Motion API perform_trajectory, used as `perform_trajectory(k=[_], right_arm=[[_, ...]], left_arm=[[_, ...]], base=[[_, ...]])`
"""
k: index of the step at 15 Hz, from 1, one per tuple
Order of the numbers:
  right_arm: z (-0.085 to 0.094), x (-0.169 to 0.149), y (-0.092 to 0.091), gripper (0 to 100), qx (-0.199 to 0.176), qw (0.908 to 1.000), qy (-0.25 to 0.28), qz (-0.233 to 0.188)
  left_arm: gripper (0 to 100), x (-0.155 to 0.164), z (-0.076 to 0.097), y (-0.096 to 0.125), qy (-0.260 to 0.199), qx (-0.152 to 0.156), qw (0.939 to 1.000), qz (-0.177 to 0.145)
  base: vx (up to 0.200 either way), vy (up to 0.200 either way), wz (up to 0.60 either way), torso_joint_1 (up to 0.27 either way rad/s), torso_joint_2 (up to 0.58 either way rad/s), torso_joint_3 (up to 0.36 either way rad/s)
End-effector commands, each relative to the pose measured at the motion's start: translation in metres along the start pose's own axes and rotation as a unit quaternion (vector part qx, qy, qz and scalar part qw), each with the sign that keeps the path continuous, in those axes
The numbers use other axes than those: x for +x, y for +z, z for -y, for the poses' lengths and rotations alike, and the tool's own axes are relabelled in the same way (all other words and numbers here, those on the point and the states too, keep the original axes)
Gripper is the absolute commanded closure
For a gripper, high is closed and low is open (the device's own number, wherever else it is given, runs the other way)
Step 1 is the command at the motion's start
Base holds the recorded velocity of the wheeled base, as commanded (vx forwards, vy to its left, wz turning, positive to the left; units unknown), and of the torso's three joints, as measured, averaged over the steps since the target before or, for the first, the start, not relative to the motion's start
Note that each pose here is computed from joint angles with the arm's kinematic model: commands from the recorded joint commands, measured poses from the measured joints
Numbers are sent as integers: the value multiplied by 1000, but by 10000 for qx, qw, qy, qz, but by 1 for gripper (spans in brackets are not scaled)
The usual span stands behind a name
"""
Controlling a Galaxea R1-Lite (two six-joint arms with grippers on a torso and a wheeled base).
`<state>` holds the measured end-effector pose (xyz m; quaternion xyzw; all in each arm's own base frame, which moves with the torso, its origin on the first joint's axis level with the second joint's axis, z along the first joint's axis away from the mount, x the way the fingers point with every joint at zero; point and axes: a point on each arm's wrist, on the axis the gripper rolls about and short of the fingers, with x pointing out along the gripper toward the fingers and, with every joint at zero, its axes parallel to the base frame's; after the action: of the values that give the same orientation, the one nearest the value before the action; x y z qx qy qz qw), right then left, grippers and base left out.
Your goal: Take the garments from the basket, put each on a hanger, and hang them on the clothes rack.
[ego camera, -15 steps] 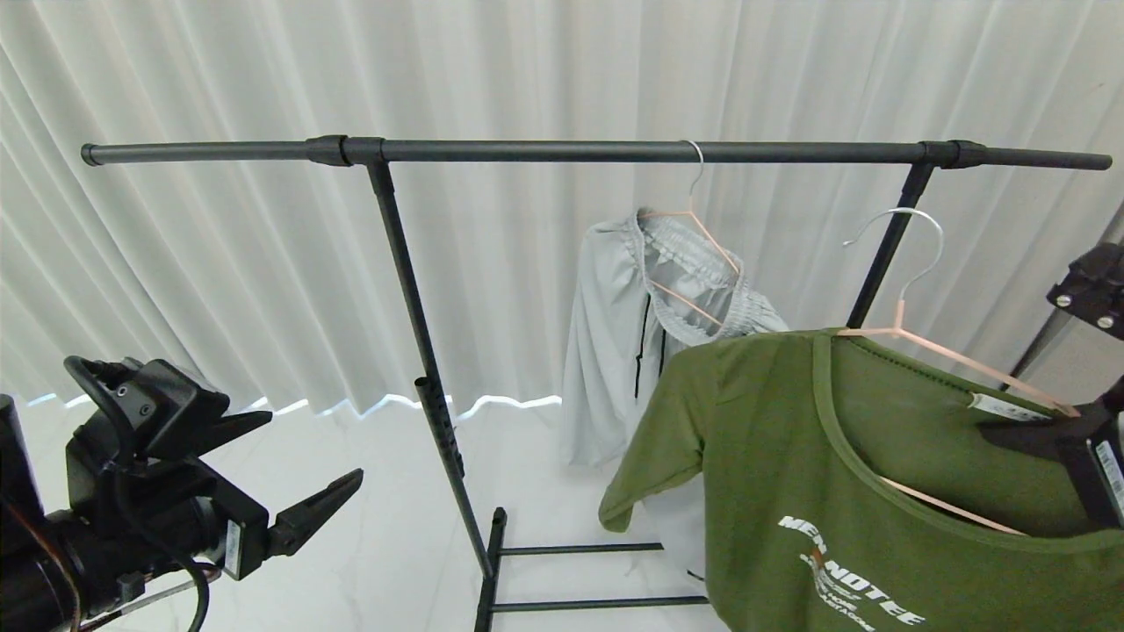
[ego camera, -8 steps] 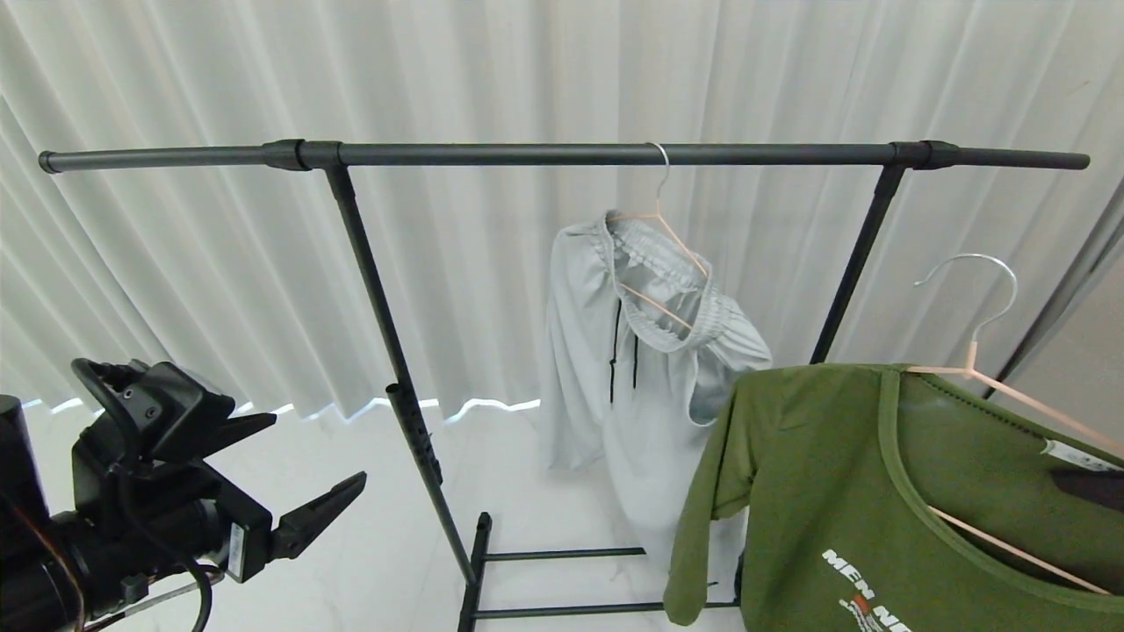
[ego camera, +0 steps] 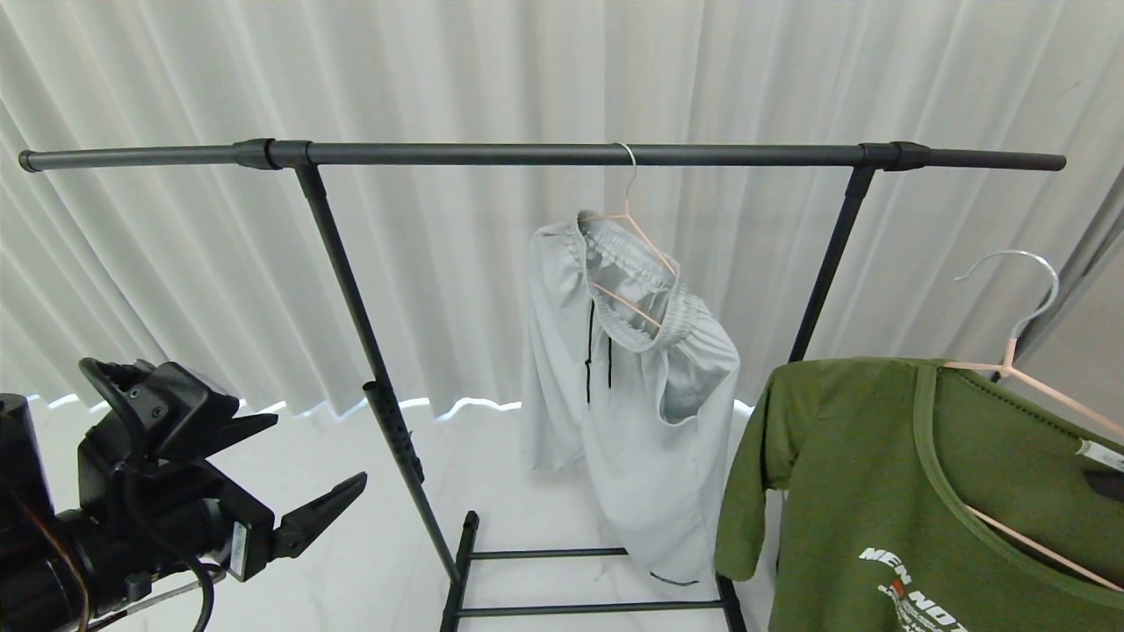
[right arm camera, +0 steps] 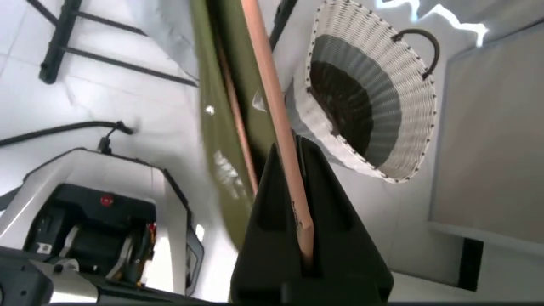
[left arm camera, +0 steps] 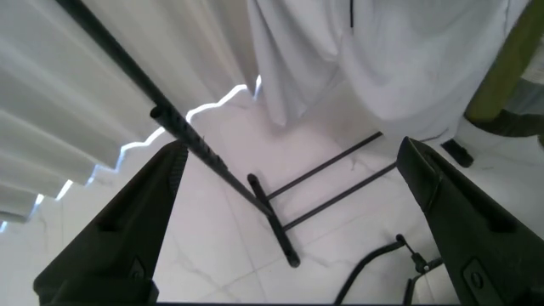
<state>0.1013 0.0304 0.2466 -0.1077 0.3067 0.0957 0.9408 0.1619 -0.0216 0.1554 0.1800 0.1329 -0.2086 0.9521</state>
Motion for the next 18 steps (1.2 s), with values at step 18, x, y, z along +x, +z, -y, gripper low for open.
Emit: perform_trajectory(k=[18], right_arm=[[1, 35, 54, 100, 194, 9937, -32, 1101]], left_arm=[[0, -1, 8, 4, -215, 75, 9997, 132]], base=[[111, 0, 0, 0, 1, 1]])
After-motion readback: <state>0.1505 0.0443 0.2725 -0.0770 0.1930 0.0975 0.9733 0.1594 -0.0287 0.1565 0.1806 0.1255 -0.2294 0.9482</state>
